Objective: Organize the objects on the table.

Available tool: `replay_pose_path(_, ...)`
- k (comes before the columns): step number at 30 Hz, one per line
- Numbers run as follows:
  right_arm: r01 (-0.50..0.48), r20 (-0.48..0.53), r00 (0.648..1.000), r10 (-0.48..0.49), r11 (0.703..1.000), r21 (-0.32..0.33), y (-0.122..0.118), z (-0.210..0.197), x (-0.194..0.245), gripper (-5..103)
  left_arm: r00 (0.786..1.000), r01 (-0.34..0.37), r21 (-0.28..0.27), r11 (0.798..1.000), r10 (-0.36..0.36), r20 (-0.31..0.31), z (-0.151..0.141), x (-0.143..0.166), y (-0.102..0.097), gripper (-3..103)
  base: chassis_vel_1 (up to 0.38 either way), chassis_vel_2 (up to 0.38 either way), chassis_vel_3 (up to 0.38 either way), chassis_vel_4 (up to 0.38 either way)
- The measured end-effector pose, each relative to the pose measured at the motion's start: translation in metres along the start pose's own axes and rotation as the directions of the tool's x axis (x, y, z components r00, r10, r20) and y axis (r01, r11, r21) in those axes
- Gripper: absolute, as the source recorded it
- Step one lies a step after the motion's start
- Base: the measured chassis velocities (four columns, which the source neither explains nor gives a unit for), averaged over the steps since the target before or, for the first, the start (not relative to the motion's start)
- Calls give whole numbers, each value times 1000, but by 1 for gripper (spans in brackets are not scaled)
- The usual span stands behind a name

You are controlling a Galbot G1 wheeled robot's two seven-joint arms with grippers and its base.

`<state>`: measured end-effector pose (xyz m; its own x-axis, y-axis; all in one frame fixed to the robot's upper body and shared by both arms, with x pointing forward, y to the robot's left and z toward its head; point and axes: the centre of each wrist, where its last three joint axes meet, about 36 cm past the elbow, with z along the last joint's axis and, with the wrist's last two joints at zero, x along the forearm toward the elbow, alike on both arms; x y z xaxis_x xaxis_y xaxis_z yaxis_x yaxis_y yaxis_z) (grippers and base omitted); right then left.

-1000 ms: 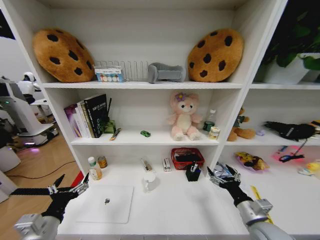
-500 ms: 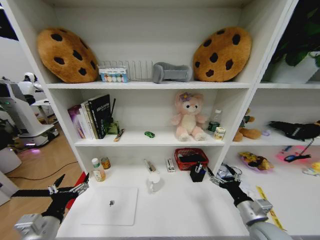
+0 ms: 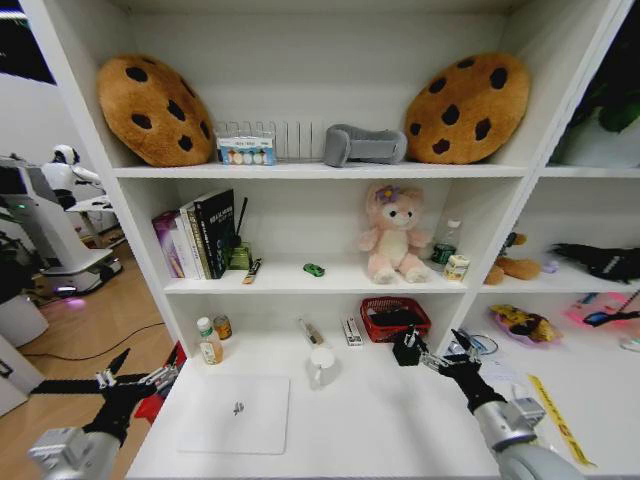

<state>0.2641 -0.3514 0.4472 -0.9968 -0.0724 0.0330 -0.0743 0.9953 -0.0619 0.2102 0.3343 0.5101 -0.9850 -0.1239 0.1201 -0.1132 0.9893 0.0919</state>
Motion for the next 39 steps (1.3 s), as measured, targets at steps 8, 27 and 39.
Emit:
replay_pose_path(8,0,0,1000,0,1000,0,0,0,0,100,1000,0,0,1000,0,0,0,0,0,100,208,-11,-219,11)
replay_pose_path(27,0,0,1000,0,1000,0,0,0,0,100,1000,0,0,1000,0,0,0,0,0,100,116,-63,-144,65)
replay_pose_path(39,0,0,1000,0,1000,0,0,0,0,100,1000,0,0,1000,0,0,0,0,0,100,-23,-3,16,7)
